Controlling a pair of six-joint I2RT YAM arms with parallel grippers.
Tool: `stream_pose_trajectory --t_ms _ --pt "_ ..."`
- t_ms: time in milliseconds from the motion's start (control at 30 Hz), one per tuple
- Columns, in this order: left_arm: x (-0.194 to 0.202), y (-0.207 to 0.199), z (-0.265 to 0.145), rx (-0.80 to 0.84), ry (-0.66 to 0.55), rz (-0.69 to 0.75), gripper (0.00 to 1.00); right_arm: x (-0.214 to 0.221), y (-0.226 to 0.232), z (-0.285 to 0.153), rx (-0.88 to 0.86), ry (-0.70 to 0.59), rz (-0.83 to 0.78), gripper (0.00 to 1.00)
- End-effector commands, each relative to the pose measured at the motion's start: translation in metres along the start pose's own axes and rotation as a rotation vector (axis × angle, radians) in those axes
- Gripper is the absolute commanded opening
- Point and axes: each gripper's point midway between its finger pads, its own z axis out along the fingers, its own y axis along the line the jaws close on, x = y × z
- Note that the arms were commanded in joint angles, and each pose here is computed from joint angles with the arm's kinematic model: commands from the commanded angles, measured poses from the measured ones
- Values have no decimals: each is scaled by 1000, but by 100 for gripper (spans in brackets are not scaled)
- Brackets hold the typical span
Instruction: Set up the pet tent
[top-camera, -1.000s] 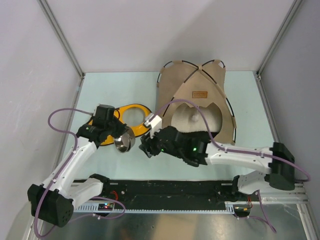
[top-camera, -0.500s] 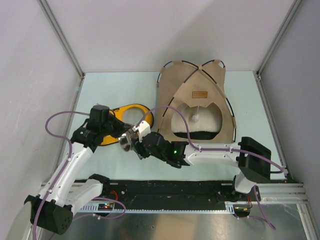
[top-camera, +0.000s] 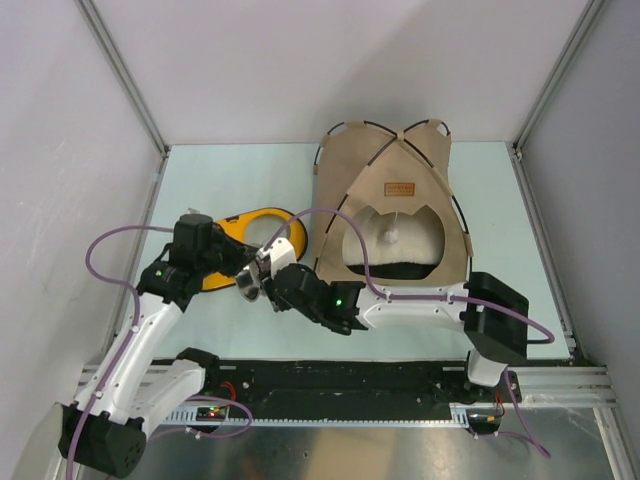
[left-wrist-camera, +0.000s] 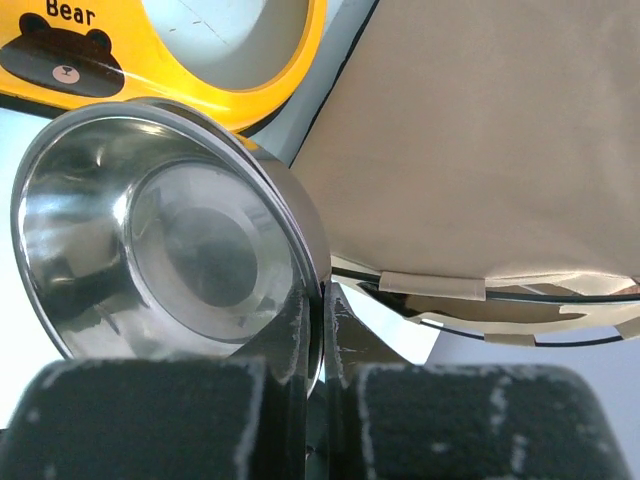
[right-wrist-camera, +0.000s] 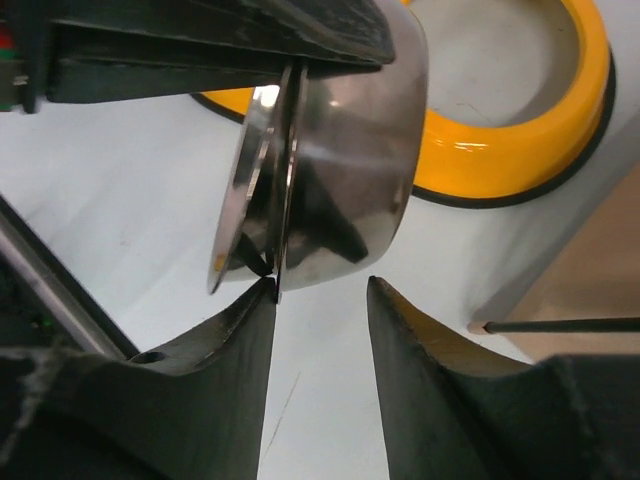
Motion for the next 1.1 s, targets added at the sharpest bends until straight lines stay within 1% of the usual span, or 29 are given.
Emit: stream_pose_trajectory --t_ms 0,133,267,433,533,633,933,967,1033,1067 --pt "12 3 -7 29 42 -31 0 -27 -23 8 162 -90 50 44" --pt "16 16 -3 8 43 -38 0 -22 -32 16 220 -94 38 41" --pt "21 28 3 -22 58 -47 0 -17 -30 25 217 -99 31 40" --pt "30 47 14 -81 90 -52 0 -10 -24 37 197 -105 29 34" --pt "32 60 21 -125 90 -50 0 -6 -21 44 186 -107 34 29" --pt "33 72 27 -170 87 -38 0 -2 -22 50 180 -103 43 27" --pt "32 87 34 -222 81 -10 0 9 -36 64 183 -84 89 18" --pt "33 88 34 -225 82 -10 0 9 -36 65 175 -86 90 17" --pt "34 91 34 -229 87 -12 0 7 -33 66 155 -94 93 7" --pt "34 91 34 -231 87 -14 0 6 -33 66 148 -101 92 4"
